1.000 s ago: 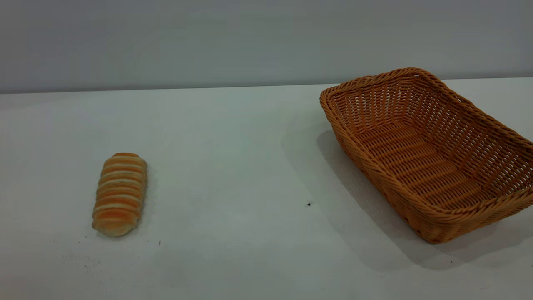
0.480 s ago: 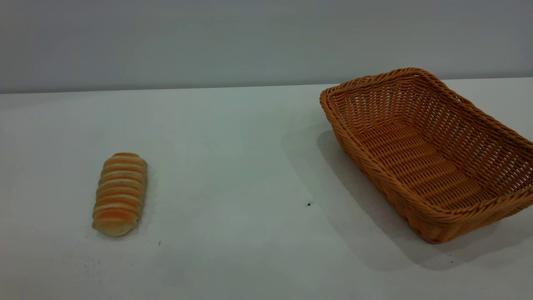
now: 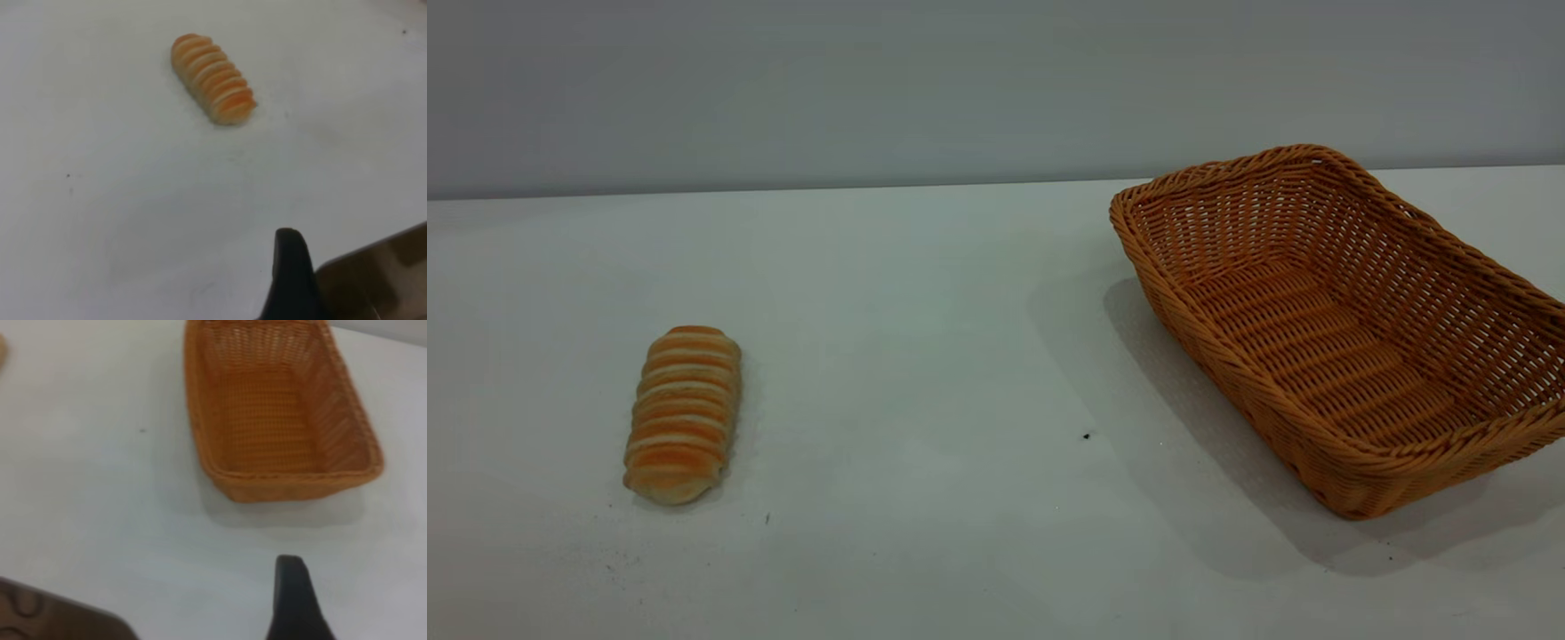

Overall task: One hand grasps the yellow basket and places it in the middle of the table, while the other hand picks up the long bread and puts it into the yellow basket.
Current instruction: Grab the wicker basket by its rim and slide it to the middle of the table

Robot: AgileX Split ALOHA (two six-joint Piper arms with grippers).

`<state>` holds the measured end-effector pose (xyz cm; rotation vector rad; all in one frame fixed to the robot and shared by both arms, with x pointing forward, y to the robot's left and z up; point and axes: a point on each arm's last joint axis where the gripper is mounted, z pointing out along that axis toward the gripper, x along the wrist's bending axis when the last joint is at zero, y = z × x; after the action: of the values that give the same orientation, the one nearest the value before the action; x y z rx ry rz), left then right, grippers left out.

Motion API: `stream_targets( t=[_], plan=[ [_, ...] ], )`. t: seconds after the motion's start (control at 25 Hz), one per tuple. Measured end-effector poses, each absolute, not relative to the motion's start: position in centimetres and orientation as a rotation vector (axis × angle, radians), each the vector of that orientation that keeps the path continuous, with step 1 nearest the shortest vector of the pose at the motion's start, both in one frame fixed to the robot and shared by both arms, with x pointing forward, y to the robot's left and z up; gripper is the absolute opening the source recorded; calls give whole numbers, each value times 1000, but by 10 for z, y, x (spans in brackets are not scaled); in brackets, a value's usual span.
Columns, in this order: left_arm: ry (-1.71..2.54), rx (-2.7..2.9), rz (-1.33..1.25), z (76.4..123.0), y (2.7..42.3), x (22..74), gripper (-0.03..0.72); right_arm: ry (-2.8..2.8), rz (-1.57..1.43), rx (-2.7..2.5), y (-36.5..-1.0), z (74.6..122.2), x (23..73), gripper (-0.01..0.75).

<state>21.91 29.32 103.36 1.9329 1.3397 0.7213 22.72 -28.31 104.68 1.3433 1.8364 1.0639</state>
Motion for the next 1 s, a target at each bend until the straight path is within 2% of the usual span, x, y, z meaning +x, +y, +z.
stream_targets(
  t=[0.28, 0.6, 1.0],
  plan=[
    [1488, 1879, 678, 1035, 297, 228, 557, 1675, 1272, 1556, -284, 1055, 235, 516],
    [1645, 1844, 606, 1046, 291, 292, 557, 1768, 1114, 1871, -274, 1052, 308, 516],
    [1681, 1853, 519, 1036, 279, 354, 557, 1742, 977, 2215, -260, 1013, 393, 516]
  ],
)
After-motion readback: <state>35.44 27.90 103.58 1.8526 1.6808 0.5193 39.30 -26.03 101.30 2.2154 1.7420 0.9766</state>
